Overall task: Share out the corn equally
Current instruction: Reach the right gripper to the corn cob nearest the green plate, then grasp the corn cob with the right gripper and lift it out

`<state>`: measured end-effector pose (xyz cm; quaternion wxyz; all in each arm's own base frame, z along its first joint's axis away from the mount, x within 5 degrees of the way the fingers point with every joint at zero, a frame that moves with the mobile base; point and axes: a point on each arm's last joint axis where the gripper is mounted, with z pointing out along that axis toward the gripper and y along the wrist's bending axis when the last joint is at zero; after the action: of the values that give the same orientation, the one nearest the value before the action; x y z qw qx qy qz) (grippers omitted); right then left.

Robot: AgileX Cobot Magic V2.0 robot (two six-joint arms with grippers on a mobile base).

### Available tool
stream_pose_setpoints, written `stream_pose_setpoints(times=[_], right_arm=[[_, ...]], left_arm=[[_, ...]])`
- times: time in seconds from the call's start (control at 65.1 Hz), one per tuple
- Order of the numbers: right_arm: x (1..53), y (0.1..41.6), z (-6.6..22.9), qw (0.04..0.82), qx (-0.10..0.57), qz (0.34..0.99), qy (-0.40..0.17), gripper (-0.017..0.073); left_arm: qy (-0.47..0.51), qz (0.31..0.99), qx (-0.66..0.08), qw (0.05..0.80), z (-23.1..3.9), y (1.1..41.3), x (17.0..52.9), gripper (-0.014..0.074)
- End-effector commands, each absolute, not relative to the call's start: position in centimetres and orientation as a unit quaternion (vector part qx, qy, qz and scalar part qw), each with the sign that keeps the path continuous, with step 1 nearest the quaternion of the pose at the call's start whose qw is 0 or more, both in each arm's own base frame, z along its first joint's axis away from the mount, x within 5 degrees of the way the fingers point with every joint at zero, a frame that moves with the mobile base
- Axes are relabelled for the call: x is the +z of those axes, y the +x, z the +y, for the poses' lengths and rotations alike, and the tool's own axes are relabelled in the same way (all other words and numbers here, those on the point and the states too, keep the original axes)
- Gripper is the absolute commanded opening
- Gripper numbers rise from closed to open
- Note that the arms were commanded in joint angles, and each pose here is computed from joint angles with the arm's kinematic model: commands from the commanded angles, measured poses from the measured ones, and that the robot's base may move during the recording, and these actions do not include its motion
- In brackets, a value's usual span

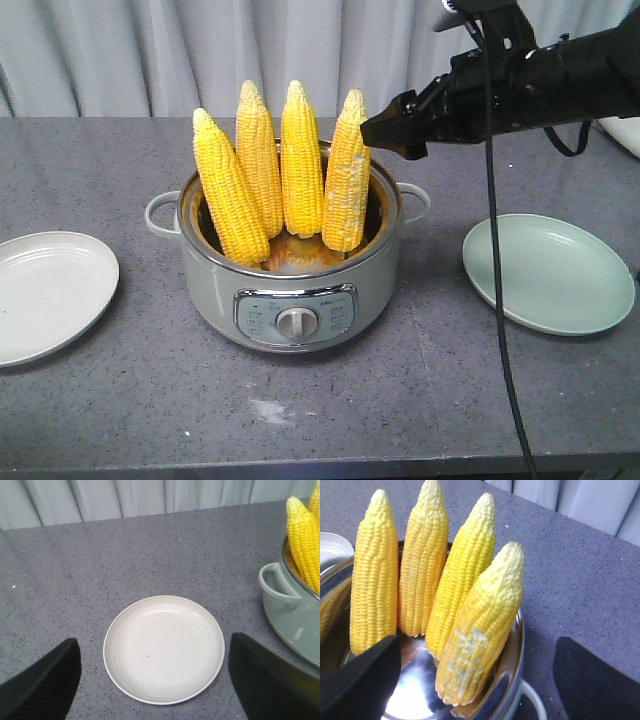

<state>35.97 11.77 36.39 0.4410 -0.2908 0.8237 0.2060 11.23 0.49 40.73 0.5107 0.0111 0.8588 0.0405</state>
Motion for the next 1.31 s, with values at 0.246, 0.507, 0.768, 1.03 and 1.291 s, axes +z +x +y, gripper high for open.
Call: stream_pose_setpoints(times=[0.246, 0.507, 0.768, 1.03, 1.291], right_arm=[[37.2, 40.4, 13.1, 0.481, 0.249, 0.803, -0.248, 0.0588], [35.2, 42.3, 14.0, 0.461, 0.290, 0.806, -0.235, 0.0581], [35.0, 41.8, 14.3, 0.442, 0.307, 0.801, -0.264, 0.0433], [35.0, 41.4, 14.6, 0.429, 0.319, 0.798, -0.280, 0.0272], [37.7, 39.7, 14.3, 0.447, 0.320, 0.782, -0.293, 0.0269]], left_arm=[[0.009, 0.837, 0.039, 0.546, 0.5, 11.5, 42.1, 0.0587], [0.009, 0.837, 0.039, 0.546, 0.5, 11.5, 42.1, 0.0587], [0.009, 0.837, 0.039, 0.546, 0.5, 11.5, 42.1, 0.0587], [0.009, 0.837, 0.039, 0.546, 0.5, 11.5, 42.1, 0.0587], [0.009, 0.837, 0.039, 0.546, 0.5, 11.5, 42.1, 0.0587]])
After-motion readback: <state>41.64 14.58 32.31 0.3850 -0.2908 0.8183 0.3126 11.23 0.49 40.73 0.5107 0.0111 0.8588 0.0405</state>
